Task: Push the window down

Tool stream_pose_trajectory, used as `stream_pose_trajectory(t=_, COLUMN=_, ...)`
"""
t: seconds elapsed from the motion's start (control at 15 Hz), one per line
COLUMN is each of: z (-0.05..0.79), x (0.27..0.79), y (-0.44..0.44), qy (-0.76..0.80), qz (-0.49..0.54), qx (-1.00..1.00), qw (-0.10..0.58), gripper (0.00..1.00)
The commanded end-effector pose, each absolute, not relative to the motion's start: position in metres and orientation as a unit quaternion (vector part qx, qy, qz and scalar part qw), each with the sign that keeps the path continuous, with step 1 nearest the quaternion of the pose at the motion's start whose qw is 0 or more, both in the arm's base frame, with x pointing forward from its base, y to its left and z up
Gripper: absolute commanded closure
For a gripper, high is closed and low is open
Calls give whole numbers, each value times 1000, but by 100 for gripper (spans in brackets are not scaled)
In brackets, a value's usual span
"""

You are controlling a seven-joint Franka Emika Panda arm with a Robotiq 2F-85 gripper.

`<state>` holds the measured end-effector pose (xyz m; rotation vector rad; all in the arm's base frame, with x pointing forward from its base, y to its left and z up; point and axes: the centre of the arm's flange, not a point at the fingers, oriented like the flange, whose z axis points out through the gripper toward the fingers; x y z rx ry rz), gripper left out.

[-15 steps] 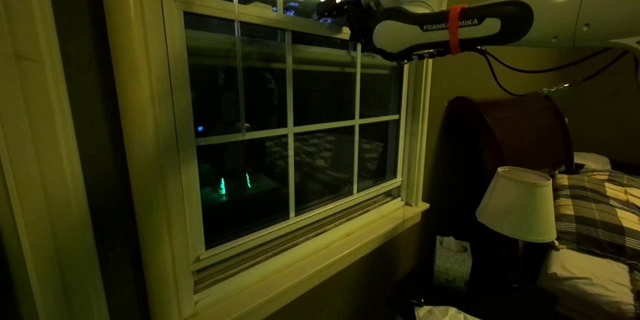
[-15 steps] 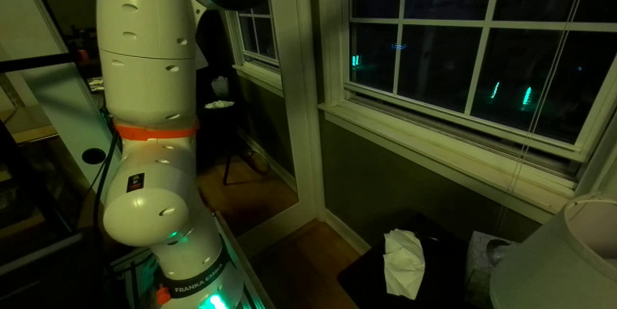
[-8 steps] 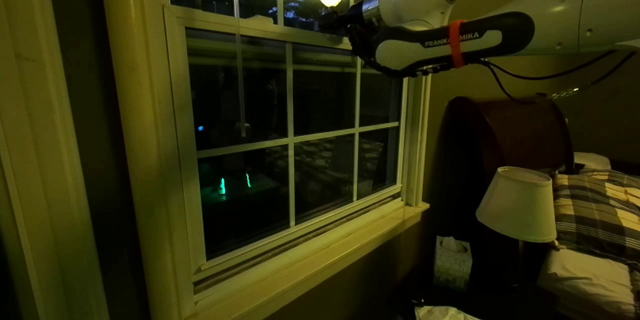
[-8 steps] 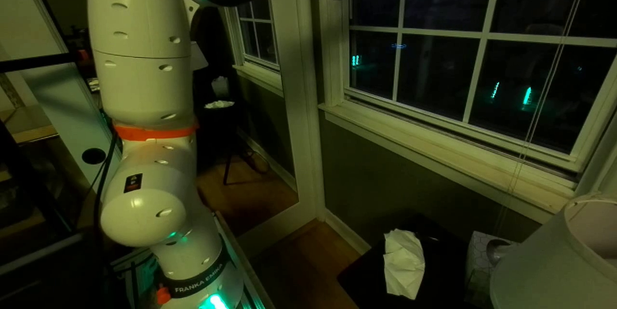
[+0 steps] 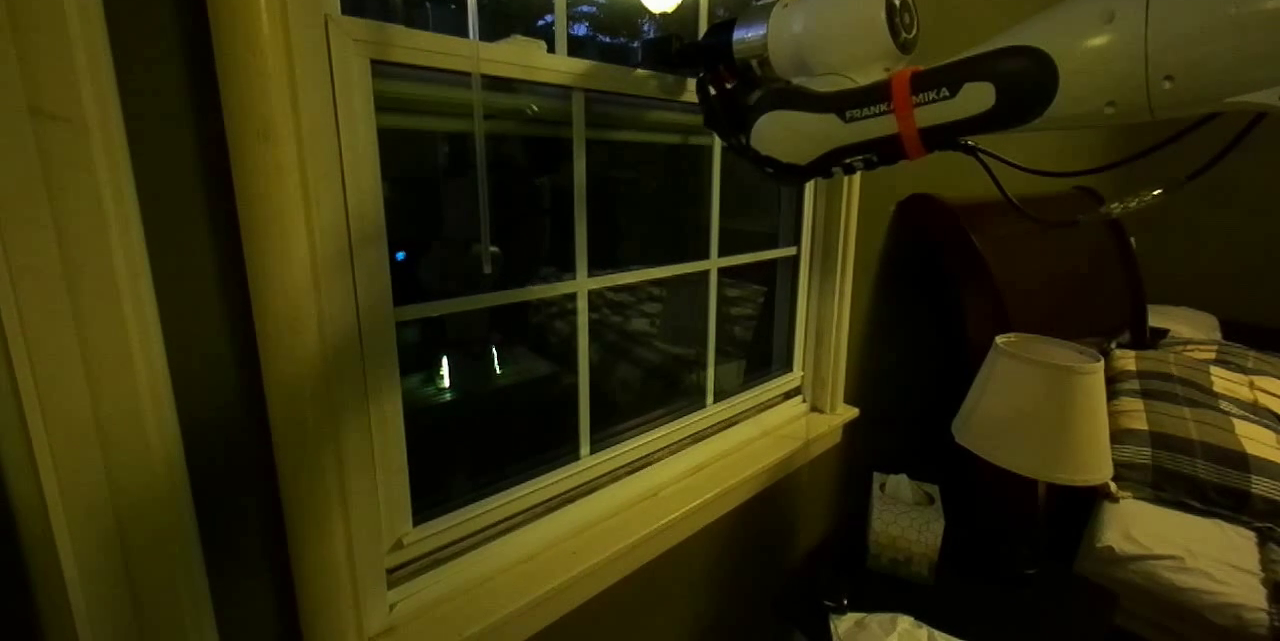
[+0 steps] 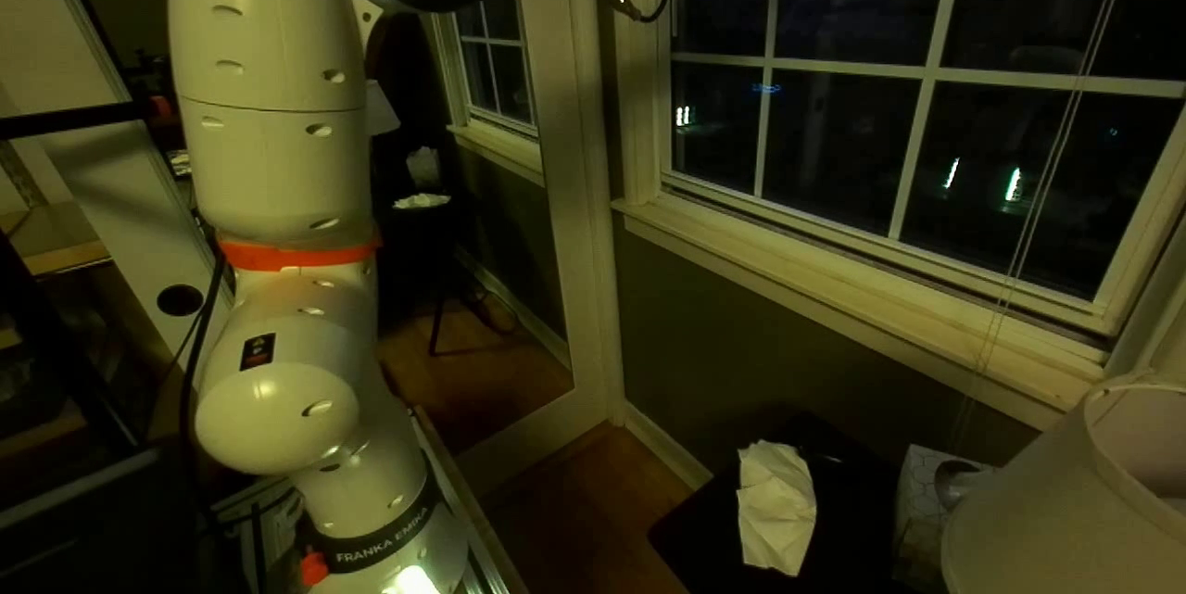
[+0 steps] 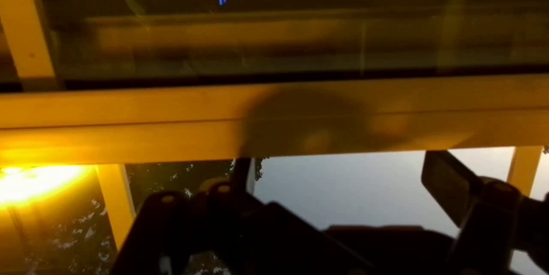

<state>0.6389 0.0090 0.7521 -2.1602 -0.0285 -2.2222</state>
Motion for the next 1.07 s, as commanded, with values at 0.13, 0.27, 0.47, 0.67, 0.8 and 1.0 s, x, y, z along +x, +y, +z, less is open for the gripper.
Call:
stream_pose_trajectory(t=0.13, z=670, x=636, y=17, qy=7, qz=-677, qx=-735, qw=42, gripper=0)
stream_pose_trajectory(t=0.27, z=668, x=634, y=18, qy=4, qz=-682, qx=-730, qw=40, gripper=0)
stream_pose_trajectory(t=0.47, z=664, x=632, y=18, qy=0, qz=-692, qx=-720, qw=50, gripper=0)
stream_pose_trajectory(t=0.67, z=733, x=632, y=5, qy=-22, qz=-750, qx=-660, qw=34, gripper=0)
stream_pose_trajectory(t=0.8, z=734, x=631, y=5, qy=-24, qz=-753, qx=-656, qw=33, gripper=0)
stream_pose_trajectory(t=1.0, z=734, x=631, y=5, qy=-24, qz=-753, qx=-656, qw=33, gripper=0)
